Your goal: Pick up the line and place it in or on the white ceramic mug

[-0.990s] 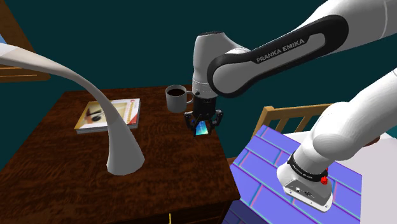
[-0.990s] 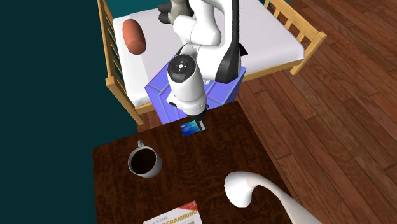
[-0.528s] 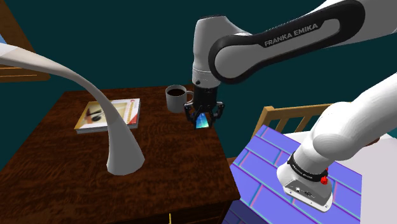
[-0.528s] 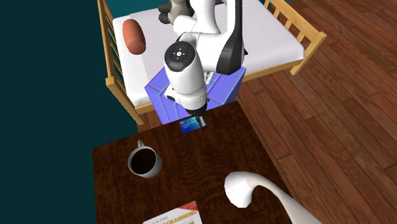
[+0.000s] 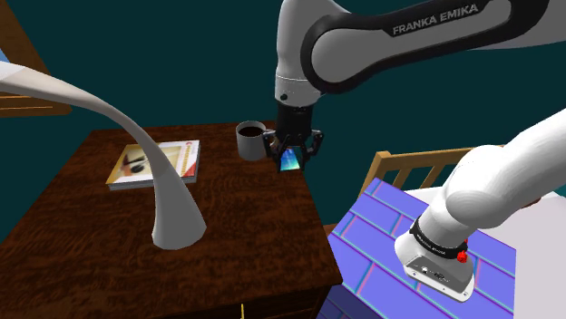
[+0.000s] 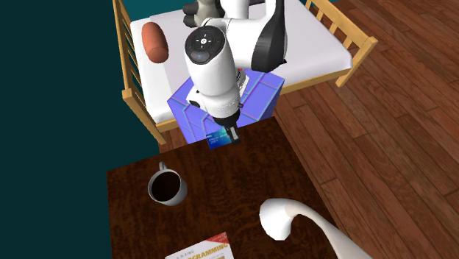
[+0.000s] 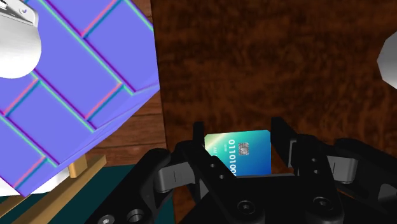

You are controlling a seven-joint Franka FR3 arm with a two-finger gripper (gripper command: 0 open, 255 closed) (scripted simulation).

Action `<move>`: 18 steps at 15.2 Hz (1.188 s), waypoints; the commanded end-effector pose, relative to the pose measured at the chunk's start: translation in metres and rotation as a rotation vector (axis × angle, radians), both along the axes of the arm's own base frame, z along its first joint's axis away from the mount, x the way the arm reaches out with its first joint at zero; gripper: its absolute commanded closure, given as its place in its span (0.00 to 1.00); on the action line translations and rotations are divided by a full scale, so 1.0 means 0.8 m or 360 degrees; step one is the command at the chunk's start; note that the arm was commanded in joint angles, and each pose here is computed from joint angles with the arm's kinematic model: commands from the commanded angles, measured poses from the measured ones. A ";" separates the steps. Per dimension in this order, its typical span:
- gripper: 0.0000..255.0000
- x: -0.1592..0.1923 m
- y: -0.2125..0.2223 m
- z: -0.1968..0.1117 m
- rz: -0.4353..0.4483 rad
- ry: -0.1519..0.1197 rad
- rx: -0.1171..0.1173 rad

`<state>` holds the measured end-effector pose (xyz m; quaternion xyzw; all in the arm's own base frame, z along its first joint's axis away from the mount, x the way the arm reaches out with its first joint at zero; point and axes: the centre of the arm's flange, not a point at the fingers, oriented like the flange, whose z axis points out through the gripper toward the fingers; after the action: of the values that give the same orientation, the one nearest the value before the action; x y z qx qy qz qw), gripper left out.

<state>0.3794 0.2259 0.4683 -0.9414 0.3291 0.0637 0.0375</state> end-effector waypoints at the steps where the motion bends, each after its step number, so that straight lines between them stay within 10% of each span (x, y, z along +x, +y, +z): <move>1: 1.00 -0.001 0.001 0.013 0.0000 0.0001 0.0000; 7: 1.00 -0.001 0.001 0.048 0.0000 0.0001 0.0000; 18: 1.00 0.165 -0.072 0.059 0.0000 0.0001 0.0000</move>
<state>0.4990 0.1752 0.5145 -0.9414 0.3290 0.0640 0.0374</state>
